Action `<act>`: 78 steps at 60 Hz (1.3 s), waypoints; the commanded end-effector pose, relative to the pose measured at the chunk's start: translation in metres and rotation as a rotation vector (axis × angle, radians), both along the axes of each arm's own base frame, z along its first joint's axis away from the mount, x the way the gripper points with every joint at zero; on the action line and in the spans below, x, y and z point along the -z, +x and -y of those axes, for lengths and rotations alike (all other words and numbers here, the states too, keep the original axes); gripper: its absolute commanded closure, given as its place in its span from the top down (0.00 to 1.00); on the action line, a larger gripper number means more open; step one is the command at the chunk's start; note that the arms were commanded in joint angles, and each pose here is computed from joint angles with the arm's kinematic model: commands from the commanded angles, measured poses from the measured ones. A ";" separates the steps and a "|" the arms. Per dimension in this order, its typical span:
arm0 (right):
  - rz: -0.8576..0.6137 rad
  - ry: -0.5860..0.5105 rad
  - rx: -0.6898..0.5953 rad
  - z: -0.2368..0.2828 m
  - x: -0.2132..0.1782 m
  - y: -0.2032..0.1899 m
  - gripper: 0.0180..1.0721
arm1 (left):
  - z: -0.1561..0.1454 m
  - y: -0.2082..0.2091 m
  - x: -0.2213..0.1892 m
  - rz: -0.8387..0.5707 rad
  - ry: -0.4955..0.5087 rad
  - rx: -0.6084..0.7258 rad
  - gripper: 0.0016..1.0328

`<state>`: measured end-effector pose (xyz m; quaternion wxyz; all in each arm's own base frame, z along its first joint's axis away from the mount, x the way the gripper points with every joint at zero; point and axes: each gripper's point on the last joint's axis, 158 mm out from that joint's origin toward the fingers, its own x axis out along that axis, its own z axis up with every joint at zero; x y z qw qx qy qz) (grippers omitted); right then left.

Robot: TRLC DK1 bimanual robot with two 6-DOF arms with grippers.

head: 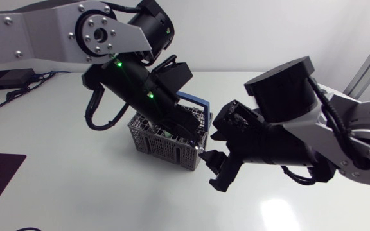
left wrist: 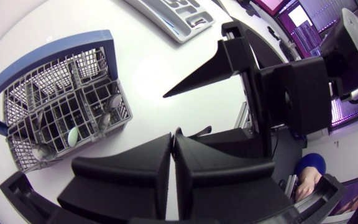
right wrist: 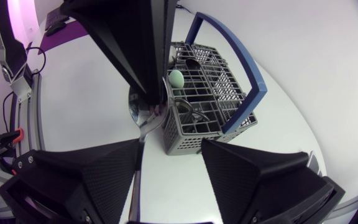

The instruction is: Unload the cutlery basket into the drawer organizer.

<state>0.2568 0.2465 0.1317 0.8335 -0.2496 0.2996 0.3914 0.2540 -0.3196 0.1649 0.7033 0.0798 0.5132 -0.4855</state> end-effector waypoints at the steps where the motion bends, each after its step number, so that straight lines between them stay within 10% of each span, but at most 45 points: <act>1: 0.035 0.005 -0.010 -0.006 -0.008 0.005 0.42 | 0.002 0.004 -0.005 -0.019 -0.011 -0.017 0.03; 38: 0.003 0.010 -0.055 -0.012 0.000 -0.007 0.05 | 0.000 0.010 -0.008 -0.015 -0.016 -0.036 0.07; 62: -0.047 0.034 -0.102 -0.016 0.003 -0.019 0.05 | -0.007 0.028 -0.038 0.017 -0.083 -0.087 0.57; 78: -0.079 0.039 -0.139 -0.003 0.001 -0.025 0.05 | -0.025 0.056 -0.073 0.089 -0.148 -0.169 0.66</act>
